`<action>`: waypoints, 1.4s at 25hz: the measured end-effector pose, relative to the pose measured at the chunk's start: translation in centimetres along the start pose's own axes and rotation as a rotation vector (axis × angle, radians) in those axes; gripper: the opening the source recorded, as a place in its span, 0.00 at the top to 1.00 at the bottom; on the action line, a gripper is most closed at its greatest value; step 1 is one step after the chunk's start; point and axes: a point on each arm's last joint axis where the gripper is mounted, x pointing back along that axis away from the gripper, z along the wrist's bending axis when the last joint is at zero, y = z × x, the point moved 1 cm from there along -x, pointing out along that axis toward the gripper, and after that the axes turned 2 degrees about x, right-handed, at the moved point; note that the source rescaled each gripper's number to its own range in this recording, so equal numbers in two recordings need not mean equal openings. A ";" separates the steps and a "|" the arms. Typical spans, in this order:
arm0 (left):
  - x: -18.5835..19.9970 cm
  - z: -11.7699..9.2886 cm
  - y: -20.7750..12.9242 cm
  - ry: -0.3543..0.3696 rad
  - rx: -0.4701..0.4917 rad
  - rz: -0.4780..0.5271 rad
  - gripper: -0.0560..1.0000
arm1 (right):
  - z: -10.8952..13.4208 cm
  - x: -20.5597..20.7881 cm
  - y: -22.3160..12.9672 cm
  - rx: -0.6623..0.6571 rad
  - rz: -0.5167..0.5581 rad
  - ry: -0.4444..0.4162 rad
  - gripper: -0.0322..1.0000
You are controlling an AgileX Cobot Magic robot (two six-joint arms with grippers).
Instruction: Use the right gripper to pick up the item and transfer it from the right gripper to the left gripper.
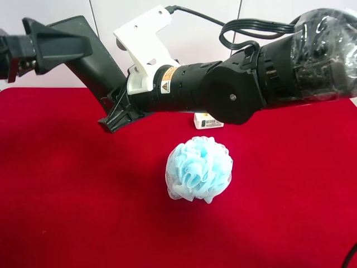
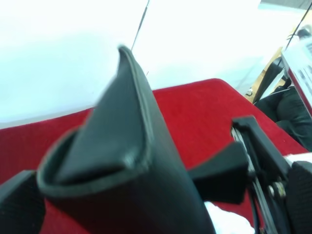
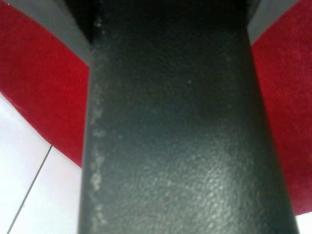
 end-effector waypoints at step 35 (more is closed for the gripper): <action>-1.9 1.0 1.3 -0.029 0.005 0.011 0.92 | -0.1 0.0 0.4 -0.056 -0.041 -0.011 0.81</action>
